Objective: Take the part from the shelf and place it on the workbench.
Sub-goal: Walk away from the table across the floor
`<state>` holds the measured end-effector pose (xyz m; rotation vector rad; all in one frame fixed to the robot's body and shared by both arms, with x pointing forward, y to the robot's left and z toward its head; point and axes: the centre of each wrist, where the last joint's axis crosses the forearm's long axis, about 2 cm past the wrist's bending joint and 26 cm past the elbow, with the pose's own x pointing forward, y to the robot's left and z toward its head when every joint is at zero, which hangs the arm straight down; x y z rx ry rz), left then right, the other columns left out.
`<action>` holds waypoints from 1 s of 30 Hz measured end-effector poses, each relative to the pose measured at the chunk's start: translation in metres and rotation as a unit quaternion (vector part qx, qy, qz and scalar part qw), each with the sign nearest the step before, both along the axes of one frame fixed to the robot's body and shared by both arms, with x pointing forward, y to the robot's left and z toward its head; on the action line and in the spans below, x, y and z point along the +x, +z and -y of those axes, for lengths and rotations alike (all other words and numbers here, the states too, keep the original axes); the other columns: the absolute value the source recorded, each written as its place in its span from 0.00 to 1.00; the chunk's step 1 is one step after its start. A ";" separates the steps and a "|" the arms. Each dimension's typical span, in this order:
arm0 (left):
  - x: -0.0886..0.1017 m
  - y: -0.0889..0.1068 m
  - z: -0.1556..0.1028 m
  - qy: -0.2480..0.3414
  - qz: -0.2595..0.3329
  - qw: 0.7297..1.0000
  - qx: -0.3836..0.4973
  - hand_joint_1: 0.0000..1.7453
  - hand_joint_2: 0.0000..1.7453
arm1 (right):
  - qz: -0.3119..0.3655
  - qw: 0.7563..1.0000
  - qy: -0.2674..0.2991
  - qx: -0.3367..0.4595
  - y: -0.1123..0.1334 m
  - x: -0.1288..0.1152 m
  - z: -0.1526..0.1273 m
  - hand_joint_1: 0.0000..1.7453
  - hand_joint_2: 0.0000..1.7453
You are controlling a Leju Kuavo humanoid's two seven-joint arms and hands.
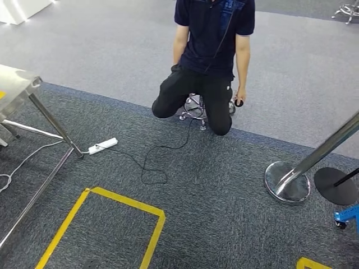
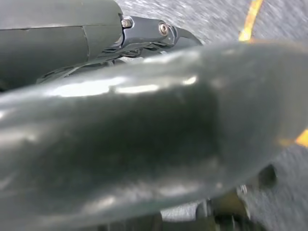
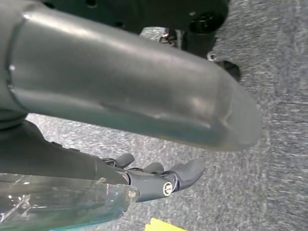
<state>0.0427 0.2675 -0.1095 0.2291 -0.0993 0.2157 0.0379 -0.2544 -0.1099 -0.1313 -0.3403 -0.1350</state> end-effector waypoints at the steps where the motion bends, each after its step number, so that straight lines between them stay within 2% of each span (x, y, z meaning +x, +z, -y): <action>1: 0.001 0.000 0.001 -0.002 0.008 1.000 -0.013 0.00 0.00 | 0.001 1.000 0.000 0.000 0.000 0.000 0.000 0.00 0.00; 7: 0.005 0.000 -0.007 -0.021 0.037 0.999 -0.030 0.00 0.00 | 0.002 1.000 -0.005 0.002 0.000 0.001 -0.001 0.00 0.00; 11: 0.003 -0.001 -0.014 -0.025 0.039 0.999 -0.018 0.00 1.00 | -0.001 1.000 -0.008 0.003 0.000 -0.001 -0.001 0.00 0.00; 19: 0.005 0.000 -0.015 -0.036 0.024 0.999 0.013 0.00 1.00 | -0.004 1.000 -0.012 0.002 0.000 -0.002 -0.001 0.00 0.00; 30: 0.003 0.000 -0.002 -0.053 0.002 0.998 -0.025 0.00 1.00 | -0.003 1.000 -0.009 0.008 0.000 0.002 -0.002 0.00 0.00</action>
